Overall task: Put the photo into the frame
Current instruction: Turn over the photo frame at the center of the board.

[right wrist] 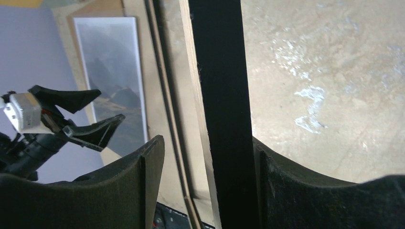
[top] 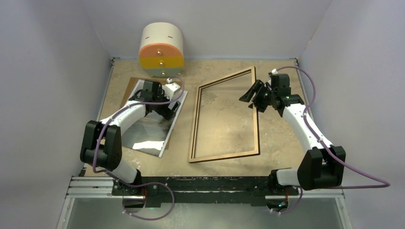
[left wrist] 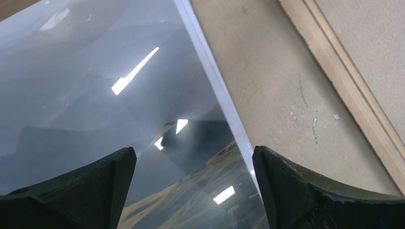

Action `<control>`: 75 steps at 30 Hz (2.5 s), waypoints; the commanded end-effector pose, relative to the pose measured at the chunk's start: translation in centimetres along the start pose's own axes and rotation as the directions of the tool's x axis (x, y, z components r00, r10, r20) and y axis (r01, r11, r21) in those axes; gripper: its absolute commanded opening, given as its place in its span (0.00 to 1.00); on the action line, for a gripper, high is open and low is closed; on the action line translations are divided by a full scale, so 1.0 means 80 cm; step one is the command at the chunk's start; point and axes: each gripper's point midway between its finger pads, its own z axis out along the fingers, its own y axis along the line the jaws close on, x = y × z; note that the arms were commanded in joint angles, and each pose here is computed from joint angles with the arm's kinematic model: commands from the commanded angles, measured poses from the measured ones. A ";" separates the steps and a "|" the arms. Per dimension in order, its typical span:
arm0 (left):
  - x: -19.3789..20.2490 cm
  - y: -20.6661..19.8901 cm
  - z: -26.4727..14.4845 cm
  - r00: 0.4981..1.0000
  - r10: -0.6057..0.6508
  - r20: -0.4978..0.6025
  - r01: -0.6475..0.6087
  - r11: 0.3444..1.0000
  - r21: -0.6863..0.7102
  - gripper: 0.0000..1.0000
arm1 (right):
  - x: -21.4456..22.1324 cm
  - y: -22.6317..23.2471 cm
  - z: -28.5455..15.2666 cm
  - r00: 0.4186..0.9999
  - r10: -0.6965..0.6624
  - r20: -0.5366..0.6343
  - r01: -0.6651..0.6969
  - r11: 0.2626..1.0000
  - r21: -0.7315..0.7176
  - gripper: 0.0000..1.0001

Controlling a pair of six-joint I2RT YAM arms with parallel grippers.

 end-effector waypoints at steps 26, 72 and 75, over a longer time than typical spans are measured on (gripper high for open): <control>0.031 -0.062 0.072 0.952 0.293 -0.088 -0.296 0.955 -0.031 1.00 | 0.045 -0.130 0.089 0.997 0.039 -0.059 -0.028 0.983 0.183 0.77; -0.054 0.151 -0.118 0.999 0.032 0.027 -0.023 0.958 -0.285 0.99 | 0.017 0.135 0.107 0.950 -0.271 0.155 0.264 0.962 0.064 0.91; -0.010 0.206 -0.139 0.998 -0.069 -0.011 0.059 0.913 -0.404 0.99 | 0.090 0.210 0.135 0.934 -0.342 0.099 0.347 0.937 -0.030 0.92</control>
